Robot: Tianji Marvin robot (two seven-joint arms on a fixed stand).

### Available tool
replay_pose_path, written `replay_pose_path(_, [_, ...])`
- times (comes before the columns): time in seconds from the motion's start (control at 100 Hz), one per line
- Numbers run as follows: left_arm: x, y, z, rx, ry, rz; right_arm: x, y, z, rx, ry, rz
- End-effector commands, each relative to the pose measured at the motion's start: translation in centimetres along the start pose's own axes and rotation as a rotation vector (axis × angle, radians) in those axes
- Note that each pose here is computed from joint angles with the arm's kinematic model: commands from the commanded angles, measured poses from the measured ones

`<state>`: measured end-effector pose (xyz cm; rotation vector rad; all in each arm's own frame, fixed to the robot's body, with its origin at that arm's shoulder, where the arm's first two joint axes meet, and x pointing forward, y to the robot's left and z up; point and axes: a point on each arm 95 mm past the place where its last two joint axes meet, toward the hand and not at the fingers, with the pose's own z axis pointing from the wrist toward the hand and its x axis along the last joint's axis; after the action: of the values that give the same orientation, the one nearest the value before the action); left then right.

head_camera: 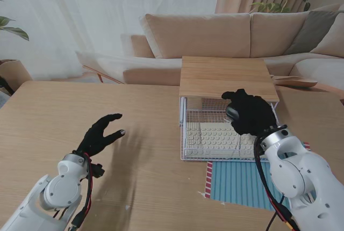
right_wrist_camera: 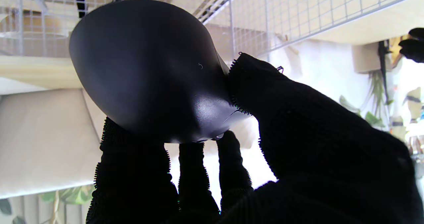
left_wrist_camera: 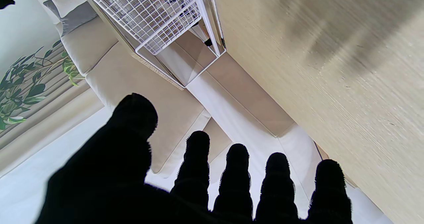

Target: Unroll the mouse pad and set up the keyboard and mouse from the tabletop organizer

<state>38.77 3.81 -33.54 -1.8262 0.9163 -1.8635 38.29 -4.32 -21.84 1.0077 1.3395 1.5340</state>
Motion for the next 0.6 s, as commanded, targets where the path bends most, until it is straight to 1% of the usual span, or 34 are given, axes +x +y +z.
replay_pose_path(0.0, [0.1, 0.3, -0.1, -0.019, -0.002, -0.003, 0.0, 0.1, -0.7, -0.008, -0.006, -0.002])
replay_pose_path(0.2, [0.1, 0.5, -0.1, -0.023, -0.007, -0.003, -1.4, 0.5, -3.0, -0.052, -0.057, -0.023])
replay_pose_path(0.32, [0.2, 0.5, -0.1, -0.026, -0.007, -0.001, -2.1, 0.5, -4.3, -0.083, -0.094, -0.023])
replay_pose_path(0.59, [0.1, 0.6, -0.1, -0.032, -0.009, 0.004, -3.4, 0.2, -6.5, -0.121, -0.157, -0.040])
